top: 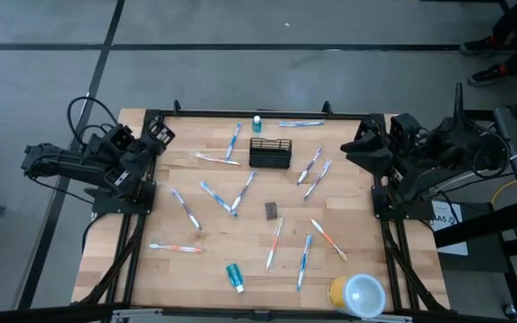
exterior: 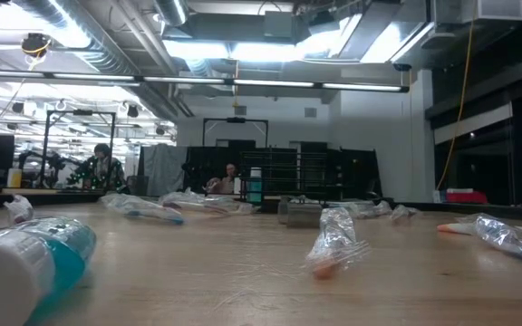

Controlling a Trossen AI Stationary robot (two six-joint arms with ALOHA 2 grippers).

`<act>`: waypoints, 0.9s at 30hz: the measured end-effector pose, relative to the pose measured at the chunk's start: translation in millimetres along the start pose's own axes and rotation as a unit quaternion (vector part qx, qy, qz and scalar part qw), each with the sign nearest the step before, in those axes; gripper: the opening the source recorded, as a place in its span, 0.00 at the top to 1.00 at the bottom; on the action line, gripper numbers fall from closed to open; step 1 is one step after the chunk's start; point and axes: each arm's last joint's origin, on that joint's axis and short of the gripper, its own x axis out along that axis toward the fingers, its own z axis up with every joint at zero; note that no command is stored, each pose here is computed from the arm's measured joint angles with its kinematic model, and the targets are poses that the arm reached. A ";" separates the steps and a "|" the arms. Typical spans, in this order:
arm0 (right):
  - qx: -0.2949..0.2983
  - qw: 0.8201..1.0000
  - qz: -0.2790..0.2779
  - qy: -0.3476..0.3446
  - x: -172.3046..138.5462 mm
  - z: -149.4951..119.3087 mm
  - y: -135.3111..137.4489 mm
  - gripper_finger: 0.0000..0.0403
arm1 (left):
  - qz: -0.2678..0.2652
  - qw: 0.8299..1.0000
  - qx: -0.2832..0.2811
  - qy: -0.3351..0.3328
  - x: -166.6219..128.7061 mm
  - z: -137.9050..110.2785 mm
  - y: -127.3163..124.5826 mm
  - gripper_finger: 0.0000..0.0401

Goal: Pick & Place toothbrushing station
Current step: Put the top mouthwash into the middle section of the mesh organizer

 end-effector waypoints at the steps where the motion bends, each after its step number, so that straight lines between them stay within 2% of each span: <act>1: 0.000 1.000 0.000 0.000 -0.1 0.1 0.0 0.66 | 0.010 1.000 -0.002 0.001 1.8 -0.4 0.9 0.71; 4: -0.001 1.000 -0.006 0.000 -0.1 -0.3 -0.5 0.66 | 0.040 0.999 -0.023 0.007 11.3 1.8 3.7 0.71; 6: -0.003 1.000 -0.031 -0.001 -0.2 -1.5 -2.6 0.66 | 0.064 0.997 -0.024 0.022 21.5 7.2 5.8 0.71; 7: -0.005 0.999 -0.049 0.000 -0.3 -2.7 -4.2 0.66 | 0.080 0.996 -0.012 0.039 27.1 10.2 6.6 0.70; 9: -0.005 0.996 -0.087 0.011 0.4 -7.2 -8.4 0.66 | 0.136 0.984 0.053 0.106 41.5 18.1 7.5 0.70; 10: -0.010 0.994 -0.104 0.018 1.4 -10.0 -10.9 0.66 | 0.170 0.969 0.091 0.154 49.0 22.8 6.7 0.70; 12: -0.022 0.990 -0.134 0.039 4.1 -16.1 -16.2 0.66 | 0.247 0.926 0.156 0.237 63.7 32.7 5.4 0.71; 16: -0.057 0.983 -0.163 0.059 13.4 -23.8 -23.7 0.66 | 0.390 0.819 0.277 0.317 91.5 55.2 4.7 0.74; 19: -0.096 0.974 -0.174 0.104 25.0 -32.5 -29.7 0.66 | 0.441 0.743 0.351 0.361 107.6 66.6 3.7 0.74; 20: -0.107 0.970 -0.182 0.124 29.5 -34.6 -32.2 0.66 | 0.444 0.726 0.367 0.376 111.9 68.1 3.8 0.74; 21: -0.117 0.964 -0.186 0.147 34.1 -36.1 -34.3 0.66 | 0.445 0.715 0.376 0.386 116.8 68.8 3.8 0.73; 22: -0.126 0.958 -0.193 0.171 38.8 -37.7 -37.2 0.66 | 0.444 0.712 0.378 0.390 121.3 68.6 4.2 0.72; 27: -0.166 0.911 -0.217 0.310 67.5 -48.4 -59.0 0.66 | 0.443 0.715 0.365 0.399 131.5 65.3 6.4 0.63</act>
